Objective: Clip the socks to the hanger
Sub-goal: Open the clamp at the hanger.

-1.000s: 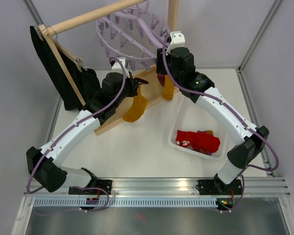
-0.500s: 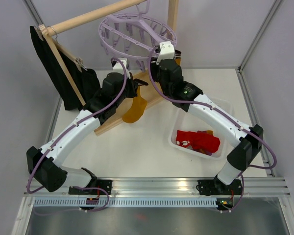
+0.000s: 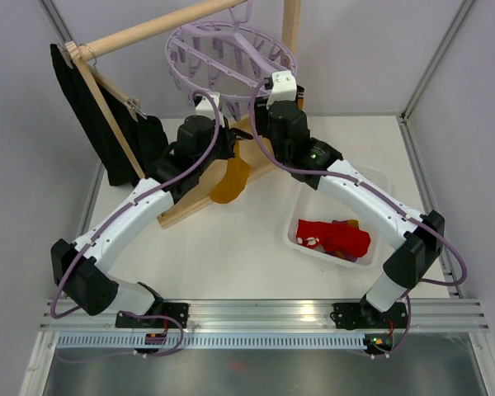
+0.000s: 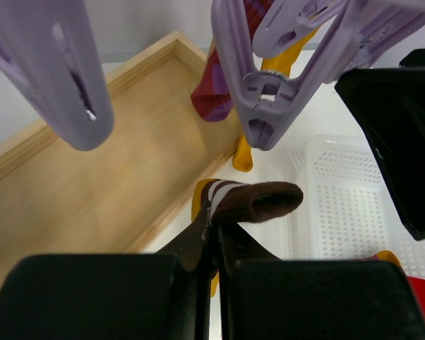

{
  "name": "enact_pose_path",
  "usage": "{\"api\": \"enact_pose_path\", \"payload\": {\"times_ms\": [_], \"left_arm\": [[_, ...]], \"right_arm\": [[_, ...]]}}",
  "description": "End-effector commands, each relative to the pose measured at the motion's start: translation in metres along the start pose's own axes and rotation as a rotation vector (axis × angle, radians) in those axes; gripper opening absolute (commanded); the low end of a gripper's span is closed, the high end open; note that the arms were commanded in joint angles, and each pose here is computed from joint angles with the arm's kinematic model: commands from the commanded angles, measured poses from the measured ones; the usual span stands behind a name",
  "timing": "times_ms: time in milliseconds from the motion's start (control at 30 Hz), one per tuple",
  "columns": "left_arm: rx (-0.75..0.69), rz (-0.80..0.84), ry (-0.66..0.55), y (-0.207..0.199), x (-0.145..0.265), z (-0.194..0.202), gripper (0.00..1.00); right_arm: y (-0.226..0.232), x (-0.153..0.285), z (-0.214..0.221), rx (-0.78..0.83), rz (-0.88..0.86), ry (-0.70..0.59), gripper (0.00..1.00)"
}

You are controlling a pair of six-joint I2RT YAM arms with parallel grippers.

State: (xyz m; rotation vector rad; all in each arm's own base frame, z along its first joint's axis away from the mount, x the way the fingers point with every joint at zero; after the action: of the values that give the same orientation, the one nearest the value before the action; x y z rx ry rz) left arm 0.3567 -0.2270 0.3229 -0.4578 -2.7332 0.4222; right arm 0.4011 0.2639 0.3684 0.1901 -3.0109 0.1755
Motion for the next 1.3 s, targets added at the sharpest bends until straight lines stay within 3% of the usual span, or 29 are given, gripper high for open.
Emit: {"api": "enact_pose_path", "payload": {"times_ms": [0, 400, 1267], "left_arm": [[-0.048, 0.015, -0.052, -0.009, 0.002, -0.025, 0.02], [-0.097, -0.016, -0.047, -0.006, -0.003, -0.029, 0.02], [-0.118, -0.011, -0.048, -0.007, -0.005, -0.031, 0.02]], "right_arm": [[-0.016, 0.021, -0.035, -0.052, 0.002, -0.069, 0.60], [-0.024, 0.028, -0.046, -0.035, 0.013, -0.073, 0.61], [-0.019, -0.005, -0.033, 0.029, 0.027, -0.081, 0.64]]}}
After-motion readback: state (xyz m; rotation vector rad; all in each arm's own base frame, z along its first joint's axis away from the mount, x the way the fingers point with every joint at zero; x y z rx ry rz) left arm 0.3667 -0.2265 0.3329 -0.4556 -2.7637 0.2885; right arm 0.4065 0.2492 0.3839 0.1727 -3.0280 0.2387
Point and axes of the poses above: each gripper's point midway between its finger pads, its own x axis back along the fingers, its own y axis along the line the jaws close on, z = x × y, the point moved 3 cm from there along x, back along the fingers, and after that the axes turned 5 degrees about x, right-handed, at the moved point
